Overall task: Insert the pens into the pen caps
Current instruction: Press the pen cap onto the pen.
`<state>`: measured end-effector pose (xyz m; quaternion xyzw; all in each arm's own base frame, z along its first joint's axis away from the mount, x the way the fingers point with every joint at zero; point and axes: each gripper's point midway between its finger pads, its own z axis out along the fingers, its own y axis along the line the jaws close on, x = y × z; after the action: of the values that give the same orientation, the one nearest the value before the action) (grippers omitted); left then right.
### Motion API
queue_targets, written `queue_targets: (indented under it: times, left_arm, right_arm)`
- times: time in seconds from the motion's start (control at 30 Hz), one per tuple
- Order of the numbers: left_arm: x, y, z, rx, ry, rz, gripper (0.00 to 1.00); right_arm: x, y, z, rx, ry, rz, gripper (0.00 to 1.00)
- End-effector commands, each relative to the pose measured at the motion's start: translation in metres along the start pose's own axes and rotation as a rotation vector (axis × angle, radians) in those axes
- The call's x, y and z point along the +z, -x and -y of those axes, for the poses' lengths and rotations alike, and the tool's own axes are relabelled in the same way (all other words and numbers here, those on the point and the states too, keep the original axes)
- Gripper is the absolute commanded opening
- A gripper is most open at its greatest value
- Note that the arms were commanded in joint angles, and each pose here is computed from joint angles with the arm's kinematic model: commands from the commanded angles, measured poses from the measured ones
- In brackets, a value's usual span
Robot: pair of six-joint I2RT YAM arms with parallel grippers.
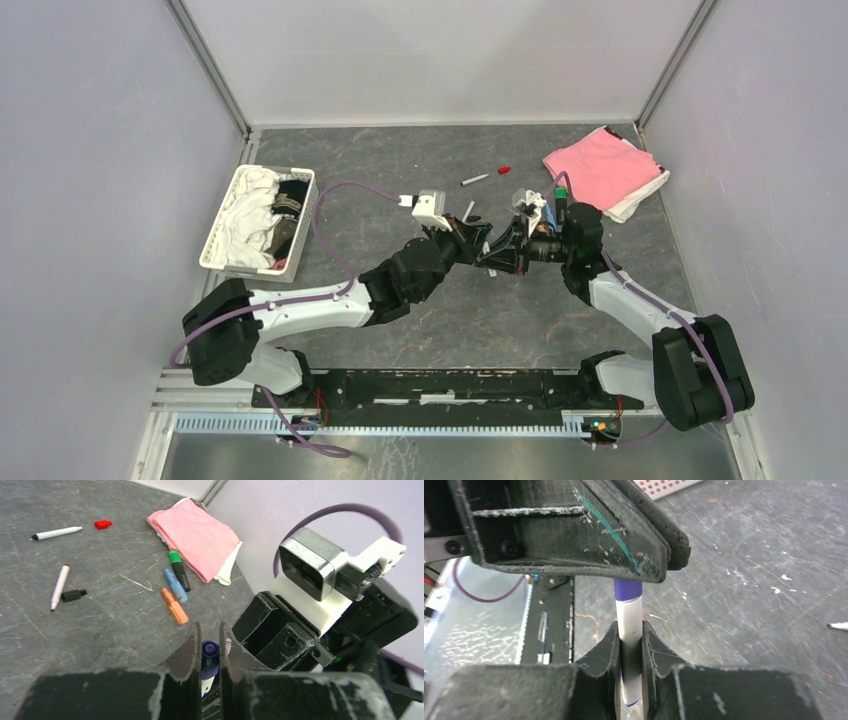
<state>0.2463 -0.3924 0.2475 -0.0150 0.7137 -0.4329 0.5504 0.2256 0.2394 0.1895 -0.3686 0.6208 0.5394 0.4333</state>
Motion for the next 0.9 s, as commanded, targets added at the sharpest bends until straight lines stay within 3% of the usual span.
queue_targets:
  times: [0.0,0.17,0.3,0.5,0.67,0.87]
  left_arm:
    - [-0.085,-0.176,-0.023,0.168,-0.075,-0.754,0.02]
    - [-0.093,-0.194,-0.045,0.149,0.048,-0.842,0.02]
    - [-0.099,-0.204,-0.069,0.221,0.188,-0.888,0.02]
    - [-0.117,-0.197,-0.087,0.353,0.158,-0.891,0.02]
    - [-0.110,-0.193,-0.081,0.440,0.079,-0.761,0.02]
    - [-0.090,-0.198,-0.075,0.522,0.027,-0.626,0.02]
  right_arm:
    - [-0.001,0.119,0.040,-0.442,-0.265,0.140,0.00]
    - [0.001,0.124,0.048,-0.504,-0.328,0.101,0.00]
    - [-0.002,0.130,0.057,-0.531,-0.401,0.079,0.00]
    - [-0.007,0.125,0.055,-0.484,-0.378,0.131,0.00]
    - [-0.003,0.096,0.036,-0.434,-0.273,0.269,0.00]
    - [0.002,0.076,0.048,-0.544,-0.321,0.298,0.00]
